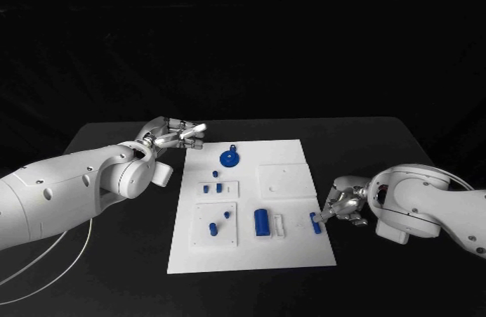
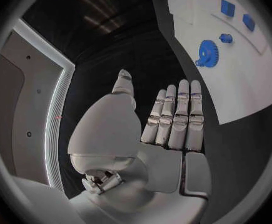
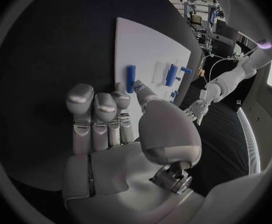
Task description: Assemble the parts on the task board
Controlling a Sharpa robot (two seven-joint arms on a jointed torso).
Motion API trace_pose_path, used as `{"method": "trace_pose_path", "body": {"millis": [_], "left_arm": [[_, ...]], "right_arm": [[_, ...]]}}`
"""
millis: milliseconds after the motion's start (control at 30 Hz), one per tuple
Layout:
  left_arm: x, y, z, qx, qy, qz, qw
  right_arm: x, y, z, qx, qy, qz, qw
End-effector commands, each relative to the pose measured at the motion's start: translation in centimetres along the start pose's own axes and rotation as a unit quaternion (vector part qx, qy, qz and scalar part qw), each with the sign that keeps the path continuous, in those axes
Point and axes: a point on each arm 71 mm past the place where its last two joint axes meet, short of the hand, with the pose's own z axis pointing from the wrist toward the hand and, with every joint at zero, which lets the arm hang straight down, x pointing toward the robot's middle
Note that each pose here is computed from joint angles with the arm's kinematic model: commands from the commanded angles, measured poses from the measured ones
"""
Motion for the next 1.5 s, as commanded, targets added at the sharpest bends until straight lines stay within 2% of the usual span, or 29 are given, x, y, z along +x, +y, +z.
{"method": "trace_pose_path", "body": {"millis": [33, 500, 833, 1033, 1300, 1500], "left_arm": [[0.13, -0.20, -0.03, 0.013, -0.001, -0.006, 1.000], [0.11, -0.08, -0.09, 0.007, 0.003, -0.008, 1.000], [0.11, 0.02, -0.10, 0.000, 0.006, -0.009, 1.000], [0.11, 0.07, -0.12, -0.003, 0.008, -0.009, 1.000], [-0.05, 0.15, -0.22, -0.007, 0.008, -0.009, 1.000], [-0.09, 0.21, -0.26, -0.010, 0.008, -0.009, 1.000]], "right_arm": [[0.5, -0.3, 0.2, 0.024, 0.003, -0.039, 0.999], [1.9, 1.2, 0.9, 0.011, -0.005, -0.056, 0.998], [3.7, 1.9, 2.1, 0.020, -0.005, -0.150, 0.988], [4.9, 2.7, 2.9, 0.016, -0.009, -0.168, 0.986], [5.2, 3.0, 3.2, 0.010, -0.028, -0.150, 0.988], [5.3, 2.8, 2.9, -0.001, -0.018, -0.075, 0.997]]}}
